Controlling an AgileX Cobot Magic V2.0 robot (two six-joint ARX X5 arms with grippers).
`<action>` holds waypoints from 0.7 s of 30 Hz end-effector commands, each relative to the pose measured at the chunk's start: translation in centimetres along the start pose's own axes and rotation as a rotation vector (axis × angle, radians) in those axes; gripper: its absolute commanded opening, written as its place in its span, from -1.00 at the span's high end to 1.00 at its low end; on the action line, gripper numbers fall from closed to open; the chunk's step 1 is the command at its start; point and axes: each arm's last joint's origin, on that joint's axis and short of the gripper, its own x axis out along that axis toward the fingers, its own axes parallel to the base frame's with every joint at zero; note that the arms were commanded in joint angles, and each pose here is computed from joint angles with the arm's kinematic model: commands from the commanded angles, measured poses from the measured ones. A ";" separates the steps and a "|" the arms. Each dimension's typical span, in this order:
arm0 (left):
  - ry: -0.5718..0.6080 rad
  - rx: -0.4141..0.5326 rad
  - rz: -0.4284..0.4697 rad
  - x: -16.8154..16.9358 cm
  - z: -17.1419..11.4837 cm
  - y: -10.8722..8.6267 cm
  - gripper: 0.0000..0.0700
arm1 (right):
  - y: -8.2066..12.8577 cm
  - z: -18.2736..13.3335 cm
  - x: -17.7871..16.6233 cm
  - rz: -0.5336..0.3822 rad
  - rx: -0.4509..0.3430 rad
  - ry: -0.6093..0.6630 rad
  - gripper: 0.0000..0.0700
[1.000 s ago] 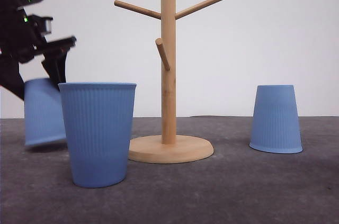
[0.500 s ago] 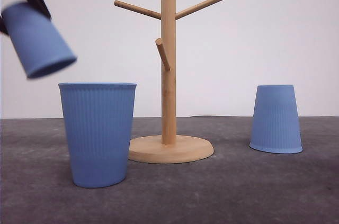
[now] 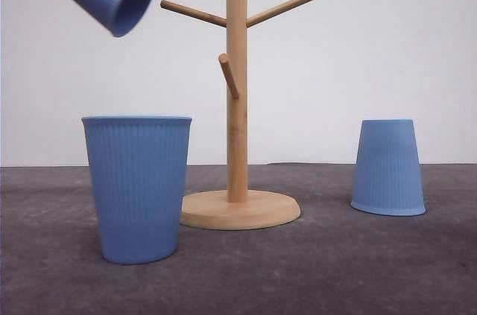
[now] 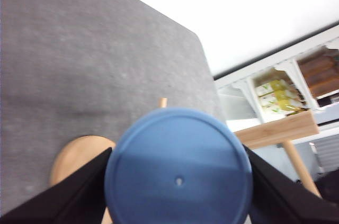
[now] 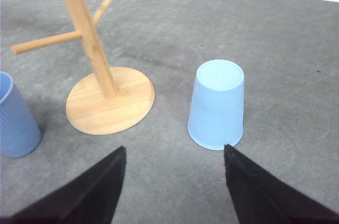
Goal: Place three cups
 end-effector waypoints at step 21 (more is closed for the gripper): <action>0.194 -0.046 -0.073 8.7 -1.5 1.1 -0.28 | 0.0 0.5 -0.2 -0.023 -0.011 -0.023 -0.06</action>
